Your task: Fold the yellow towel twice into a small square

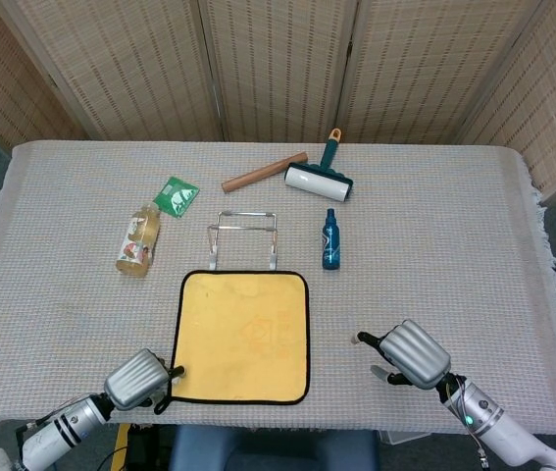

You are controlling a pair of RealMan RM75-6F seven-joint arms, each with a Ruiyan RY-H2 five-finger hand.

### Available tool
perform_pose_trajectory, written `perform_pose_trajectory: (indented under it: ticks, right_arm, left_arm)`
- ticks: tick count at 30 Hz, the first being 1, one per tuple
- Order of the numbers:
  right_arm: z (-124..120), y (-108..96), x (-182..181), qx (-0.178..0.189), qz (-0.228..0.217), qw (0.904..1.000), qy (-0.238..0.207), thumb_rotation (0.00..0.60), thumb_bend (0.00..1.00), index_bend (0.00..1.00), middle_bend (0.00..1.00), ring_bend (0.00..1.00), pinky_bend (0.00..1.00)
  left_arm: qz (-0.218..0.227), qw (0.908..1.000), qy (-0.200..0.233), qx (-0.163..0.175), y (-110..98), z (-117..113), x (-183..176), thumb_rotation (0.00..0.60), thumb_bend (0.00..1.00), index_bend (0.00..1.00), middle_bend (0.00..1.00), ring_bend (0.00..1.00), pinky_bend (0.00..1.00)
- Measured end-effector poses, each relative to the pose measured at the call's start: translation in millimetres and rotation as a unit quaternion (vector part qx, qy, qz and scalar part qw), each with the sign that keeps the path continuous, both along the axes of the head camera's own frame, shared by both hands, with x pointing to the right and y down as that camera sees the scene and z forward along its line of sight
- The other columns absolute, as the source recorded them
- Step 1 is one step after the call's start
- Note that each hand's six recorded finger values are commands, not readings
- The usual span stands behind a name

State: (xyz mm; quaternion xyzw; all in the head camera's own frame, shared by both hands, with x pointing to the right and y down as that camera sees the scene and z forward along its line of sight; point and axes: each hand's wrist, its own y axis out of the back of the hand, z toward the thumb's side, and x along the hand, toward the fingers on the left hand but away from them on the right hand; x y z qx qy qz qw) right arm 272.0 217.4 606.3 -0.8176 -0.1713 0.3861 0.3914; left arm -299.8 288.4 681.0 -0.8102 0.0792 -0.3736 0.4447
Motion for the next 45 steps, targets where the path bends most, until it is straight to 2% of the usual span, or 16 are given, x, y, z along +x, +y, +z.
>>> perform_pose_trajectory:
  ticks: [6, 11, 16, 23, 29, 38, 45]
  right_arm:
    - [1.0, 1.5, -1.5, -0.002, -0.003, 1.0000, -0.003, 0.600, 0.31, 0.32, 0.80, 0.88, 0.97]
    - [2.6, 3.1, -1.8, -0.006, -0.005, 1.0000, -0.002, 0.600, 0.31, 0.32, 0.80, 0.88, 0.97]
    - [5.8, 8.8, -4.2, -0.014, -0.016, 0.9998, -0.001, 0.600, 0.31, 0.32, 0.80, 0.88, 0.97]
    - [13.8, 21.0, -15.7, -0.030, -0.051, 0.9983, 0.000, 0.600, 0.31, 0.33, 0.82, 0.92, 1.00]
    - [24.2, 33.4, -37.0, -0.039, -0.091, 0.9951, -0.008, 0.600, 0.27, 0.35, 0.86, 0.98, 1.00]
    - [46.4, 48.0, -75.3, -0.061, -0.135, 0.9888, -0.020, 0.600, 0.23, 0.35, 0.87, 0.99, 1.00]
    - [61.0, 50.4, -102.0, -0.057, -0.154, 0.9861, -0.027, 0.600, 0.23, 0.38, 0.87, 0.99, 1.00]
  left_arm:
    - [0.000, 0.9998, 0.018, -0.003, -0.6, 0.0, 8.1, 0.600, 0.25, 0.47, 0.85, 0.78, 0.86]
    - [-0.010, 0.9991, 0.034, -0.024, -1.4, 1.3, 14.1, 0.600, 0.25, 0.49, 0.86, 0.79, 0.86]
    - [-0.015, 0.9985, 0.044, -0.027, -5.1, 1.2, 17.3, 0.600, 0.34, 0.52, 0.87, 0.80, 0.86]
    - [-0.020, 0.9978, 0.052, -0.034, -5.3, 0.9, 20.4, 0.600, 0.40, 0.55, 0.88, 0.81, 0.86]
    - [-0.022, 0.9975, 0.058, -0.035, -6.0, 1.5, 22.5, 0.600, 0.43, 0.57, 0.89, 0.81, 0.86]
    - [-0.025, 0.9974, 0.060, -0.032, -6.7, -0.6, 20.9, 0.600, 0.43, 0.58, 0.89, 0.81, 0.86]
    - [-0.028, 0.9973, 0.061, -0.031, -7.0, -1.4, 19.3, 0.600, 0.43, 0.58, 0.89, 0.81, 0.86]
